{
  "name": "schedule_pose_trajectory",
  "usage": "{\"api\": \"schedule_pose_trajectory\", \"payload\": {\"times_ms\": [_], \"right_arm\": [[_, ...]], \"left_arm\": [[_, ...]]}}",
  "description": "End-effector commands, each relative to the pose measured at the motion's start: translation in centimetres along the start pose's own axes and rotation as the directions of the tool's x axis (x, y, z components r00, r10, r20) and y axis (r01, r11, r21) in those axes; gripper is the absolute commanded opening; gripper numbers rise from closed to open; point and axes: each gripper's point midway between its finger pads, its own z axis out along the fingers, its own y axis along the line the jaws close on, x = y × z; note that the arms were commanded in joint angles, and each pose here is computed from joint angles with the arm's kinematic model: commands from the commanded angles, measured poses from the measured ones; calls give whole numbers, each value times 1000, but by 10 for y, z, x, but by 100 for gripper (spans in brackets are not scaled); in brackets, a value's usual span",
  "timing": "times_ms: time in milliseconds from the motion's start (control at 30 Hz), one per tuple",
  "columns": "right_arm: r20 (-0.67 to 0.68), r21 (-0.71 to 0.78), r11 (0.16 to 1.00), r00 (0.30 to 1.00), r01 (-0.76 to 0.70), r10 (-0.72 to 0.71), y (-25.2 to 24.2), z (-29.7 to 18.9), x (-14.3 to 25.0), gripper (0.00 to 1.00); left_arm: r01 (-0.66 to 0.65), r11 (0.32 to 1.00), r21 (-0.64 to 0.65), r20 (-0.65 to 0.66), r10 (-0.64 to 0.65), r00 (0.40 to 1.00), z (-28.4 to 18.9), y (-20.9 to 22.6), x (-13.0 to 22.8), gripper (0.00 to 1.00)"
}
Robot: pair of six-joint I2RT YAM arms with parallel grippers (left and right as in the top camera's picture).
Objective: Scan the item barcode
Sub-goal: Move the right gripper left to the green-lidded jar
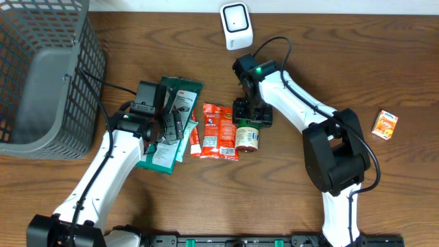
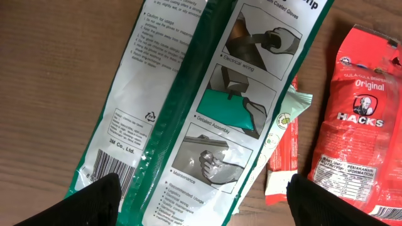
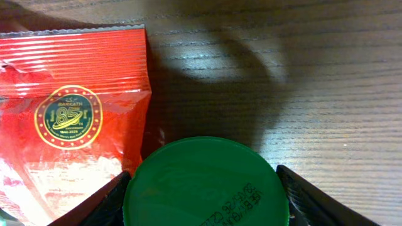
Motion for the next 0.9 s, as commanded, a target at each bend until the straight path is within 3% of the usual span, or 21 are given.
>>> {"api": "schedule_pose_trajectory", "payload": {"times_ms": [0,167,233,567,867], "right_arm": [[16,10,1000,1000,-18,18,-8,-10,-2,57],[-7,23,999,999,-45,45,-25,-18,-1,59],[11,11,1000,1000,-20,20,-28,-30,-2,52],[196,6,1000,981,8,-8,-32,-94,-7,54],[183,71,997,982,24,-37,-34,-90,4,56]], "left_arm": [[-1,1000,-8,-5,1,1000,2,2,1,85],[-2,1000,-8,-6,1,1000,2,2,1,85],[-2,1000,-8,-6,1,1000,2,2,1,85],[-1,1000,-8,-5,1,1000,2,2,1,85],[-1,1000,-8,-5,1,1000,2,2,1,85]]}}
